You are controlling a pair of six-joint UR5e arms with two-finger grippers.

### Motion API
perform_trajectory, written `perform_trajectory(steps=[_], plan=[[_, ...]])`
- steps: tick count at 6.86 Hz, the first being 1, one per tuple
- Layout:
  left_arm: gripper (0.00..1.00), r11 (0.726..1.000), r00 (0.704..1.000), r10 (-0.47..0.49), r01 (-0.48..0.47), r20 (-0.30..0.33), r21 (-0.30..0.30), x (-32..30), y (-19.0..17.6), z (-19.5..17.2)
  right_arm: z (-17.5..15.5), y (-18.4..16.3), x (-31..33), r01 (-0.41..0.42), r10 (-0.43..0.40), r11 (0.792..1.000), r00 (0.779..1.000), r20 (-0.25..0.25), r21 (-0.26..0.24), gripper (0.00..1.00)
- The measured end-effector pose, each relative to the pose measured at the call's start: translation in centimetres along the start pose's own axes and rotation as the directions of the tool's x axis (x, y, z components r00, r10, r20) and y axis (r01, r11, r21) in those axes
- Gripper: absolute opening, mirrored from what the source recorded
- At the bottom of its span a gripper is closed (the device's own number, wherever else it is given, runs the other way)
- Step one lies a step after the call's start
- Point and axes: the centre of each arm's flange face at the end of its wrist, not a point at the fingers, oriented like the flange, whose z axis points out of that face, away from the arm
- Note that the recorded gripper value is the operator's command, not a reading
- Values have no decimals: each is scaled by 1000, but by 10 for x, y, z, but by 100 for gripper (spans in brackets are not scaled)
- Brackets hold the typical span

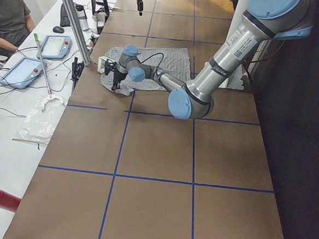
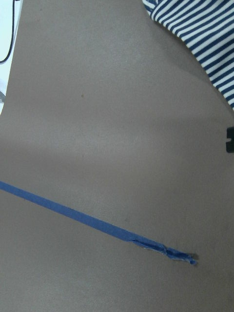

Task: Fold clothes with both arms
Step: 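Fold the sleeve nearest the left gripper inward onto the shirt body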

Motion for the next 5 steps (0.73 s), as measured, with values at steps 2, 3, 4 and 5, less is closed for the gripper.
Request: perform_trajectory(steps=[2,3,4,5], plan=[[0,987,987,-158,157,-34,-32,73,20,-21,-1,1,0,-6,6,1000,1000,-3,4,100],[0,976,975,-214,211,-52,-52,108,33,-19,-1,1,0,-21,21,1000,1000,-8,6,100],[0,969,968,-241,237,-66,-63,126,41,-10,0,1,-1,-32,32,999,999,-11,7,100],[0,964,961,-262,256,-84,-69,133,44,-2,1,1,-2,-36,36,999,999,-11,6,100]])
